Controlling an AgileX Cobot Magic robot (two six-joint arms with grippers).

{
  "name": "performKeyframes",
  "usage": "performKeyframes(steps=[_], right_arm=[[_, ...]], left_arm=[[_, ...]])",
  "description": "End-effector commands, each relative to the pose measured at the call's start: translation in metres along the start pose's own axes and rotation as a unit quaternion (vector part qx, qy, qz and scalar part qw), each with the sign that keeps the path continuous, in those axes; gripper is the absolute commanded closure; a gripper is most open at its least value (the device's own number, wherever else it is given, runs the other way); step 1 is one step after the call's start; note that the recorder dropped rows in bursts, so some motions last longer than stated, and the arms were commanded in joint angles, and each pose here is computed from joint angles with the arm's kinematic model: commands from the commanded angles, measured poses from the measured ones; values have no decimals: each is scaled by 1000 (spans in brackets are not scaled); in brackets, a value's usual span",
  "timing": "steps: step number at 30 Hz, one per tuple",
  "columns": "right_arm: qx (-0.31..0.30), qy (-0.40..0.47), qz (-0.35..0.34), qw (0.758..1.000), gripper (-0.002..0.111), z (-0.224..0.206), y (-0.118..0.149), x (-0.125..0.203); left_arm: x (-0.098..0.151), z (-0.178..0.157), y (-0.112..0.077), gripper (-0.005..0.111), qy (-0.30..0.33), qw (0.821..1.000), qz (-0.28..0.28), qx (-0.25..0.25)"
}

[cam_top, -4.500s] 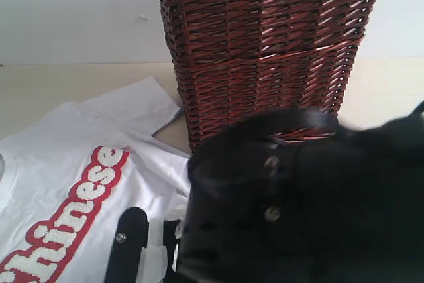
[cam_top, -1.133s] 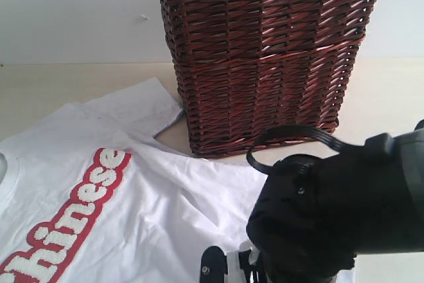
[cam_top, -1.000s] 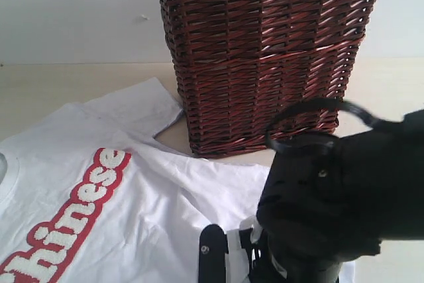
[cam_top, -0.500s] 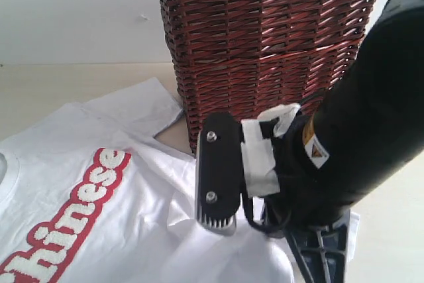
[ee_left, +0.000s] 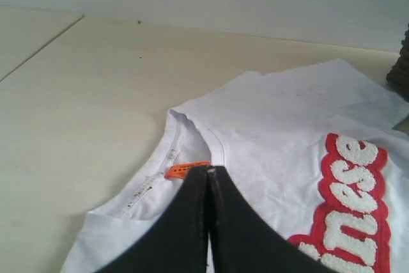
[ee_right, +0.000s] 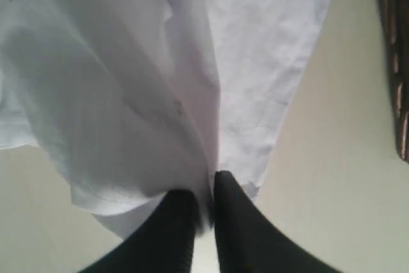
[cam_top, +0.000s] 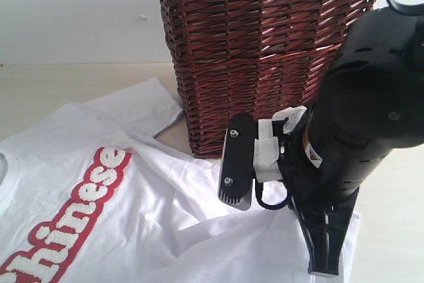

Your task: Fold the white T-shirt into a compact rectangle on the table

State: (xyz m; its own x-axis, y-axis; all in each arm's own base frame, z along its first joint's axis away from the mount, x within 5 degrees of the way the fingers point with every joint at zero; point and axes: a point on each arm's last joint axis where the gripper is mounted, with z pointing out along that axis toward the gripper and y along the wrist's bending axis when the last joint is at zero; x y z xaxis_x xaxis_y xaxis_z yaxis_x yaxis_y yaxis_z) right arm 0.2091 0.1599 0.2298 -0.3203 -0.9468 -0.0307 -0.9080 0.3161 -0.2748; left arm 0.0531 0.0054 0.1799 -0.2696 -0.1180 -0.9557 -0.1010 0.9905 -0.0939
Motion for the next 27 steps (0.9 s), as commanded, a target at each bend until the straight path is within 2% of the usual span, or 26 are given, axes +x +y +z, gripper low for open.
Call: performKeyframes(steps=[1, 3, 6, 9, 12, 22, 27], right_arm=[[28, -26, 17, 999, 72, -12, -8, -1], [37, -53, 36, 997, 63, -27, -11, -1], [5, -122, 72, 990, 62, -49, -6, -4], [-103, -187, 63, 975, 66, -56, 16, -12], [-189, -211, 37, 958, 69, -46, 37, -19], [-227, -143, -20, 963, 65, 13, 85, -60], [-239, -101, -17, 966, 65, 47, 107, -74]], left_arm=[[-1, -1, 0, 107, -7, 1000, -3, 0], [-1, -1, 0, 107, -7, 1000, -3, 0], [-1, -1, 0, 107, -7, 1000, -3, 0], [-1, -1, 0, 107, -7, 1000, -3, 0], [-1, -1, 0, 107, -7, 1000, -3, 0], [-1, -1, 0, 107, -7, 1000, -3, 0], [-1, -1, 0, 107, -7, 1000, -3, 0]])
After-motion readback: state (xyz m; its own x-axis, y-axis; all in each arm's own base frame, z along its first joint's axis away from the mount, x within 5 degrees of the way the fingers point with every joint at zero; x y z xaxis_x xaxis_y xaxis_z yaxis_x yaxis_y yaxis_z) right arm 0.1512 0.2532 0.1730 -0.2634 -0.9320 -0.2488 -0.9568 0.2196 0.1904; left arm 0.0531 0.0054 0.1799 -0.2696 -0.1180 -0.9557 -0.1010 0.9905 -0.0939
